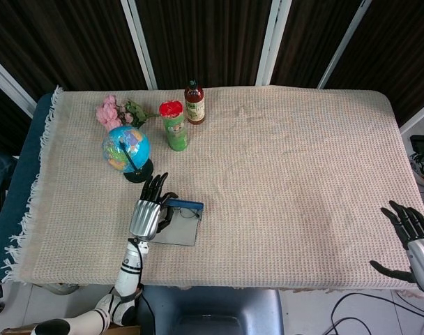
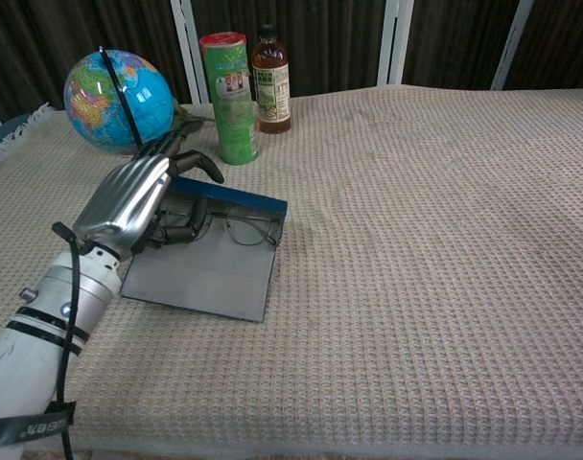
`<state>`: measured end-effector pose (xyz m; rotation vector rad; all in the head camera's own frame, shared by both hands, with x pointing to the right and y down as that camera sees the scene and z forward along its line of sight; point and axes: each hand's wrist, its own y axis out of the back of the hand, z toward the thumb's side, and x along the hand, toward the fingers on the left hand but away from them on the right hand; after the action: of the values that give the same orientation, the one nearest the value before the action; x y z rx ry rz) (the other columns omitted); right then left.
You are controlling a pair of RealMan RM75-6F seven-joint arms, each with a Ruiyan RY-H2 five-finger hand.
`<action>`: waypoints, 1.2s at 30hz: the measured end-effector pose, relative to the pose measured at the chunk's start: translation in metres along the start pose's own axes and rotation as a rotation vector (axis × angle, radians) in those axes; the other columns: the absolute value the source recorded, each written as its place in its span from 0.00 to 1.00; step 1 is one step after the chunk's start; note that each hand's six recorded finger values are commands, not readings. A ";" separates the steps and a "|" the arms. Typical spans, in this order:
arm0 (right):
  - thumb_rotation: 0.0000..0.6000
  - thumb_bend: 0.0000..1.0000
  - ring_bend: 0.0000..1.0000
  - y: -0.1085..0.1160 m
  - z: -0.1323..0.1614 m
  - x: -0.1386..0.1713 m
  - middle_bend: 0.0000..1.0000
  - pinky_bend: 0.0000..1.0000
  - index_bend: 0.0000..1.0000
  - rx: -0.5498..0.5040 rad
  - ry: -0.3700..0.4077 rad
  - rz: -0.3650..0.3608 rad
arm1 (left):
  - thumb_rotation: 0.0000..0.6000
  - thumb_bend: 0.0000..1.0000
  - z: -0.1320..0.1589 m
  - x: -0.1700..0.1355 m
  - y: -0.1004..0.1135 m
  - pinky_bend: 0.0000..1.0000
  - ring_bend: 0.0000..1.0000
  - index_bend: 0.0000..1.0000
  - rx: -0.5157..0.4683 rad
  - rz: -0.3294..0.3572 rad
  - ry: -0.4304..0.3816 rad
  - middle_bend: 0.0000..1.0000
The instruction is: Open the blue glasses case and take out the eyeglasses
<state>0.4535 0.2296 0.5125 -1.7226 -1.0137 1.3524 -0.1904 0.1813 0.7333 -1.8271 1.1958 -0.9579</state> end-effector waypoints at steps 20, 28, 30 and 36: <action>1.00 0.18 0.00 -0.001 0.001 0.000 0.00 0.00 0.00 0.006 -0.001 0.000 | 1.00 0.46 -0.006 -0.005 0.009 0.00 0.00 0.31 0.024 -0.070 0.044 0.00; 1.00 0.18 0.00 -0.001 0.001 0.000 0.00 0.00 0.00 0.002 -0.001 -0.002 | 1.00 0.46 -0.011 0.003 0.009 0.00 0.00 0.31 -0.015 -0.084 0.087 0.00; 1.00 0.18 0.00 0.000 0.000 0.000 0.00 0.00 0.00 0.000 -0.002 -0.004 | 1.00 0.46 -0.012 0.009 0.010 0.00 0.00 0.31 -0.025 -0.085 0.099 0.00; 1.00 0.18 0.00 0.001 0.000 0.000 0.00 0.00 0.00 -0.003 -0.003 -0.004 | 1.00 0.46 -0.004 0.028 0.007 0.00 0.00 0.31 -0.036 -0.091 0.100 0.00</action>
<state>0.4540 0.2293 0.5118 -1.7200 -1.0216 1.3519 -0.1883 0.1526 0.7342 -1.8953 1.2059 -1.0971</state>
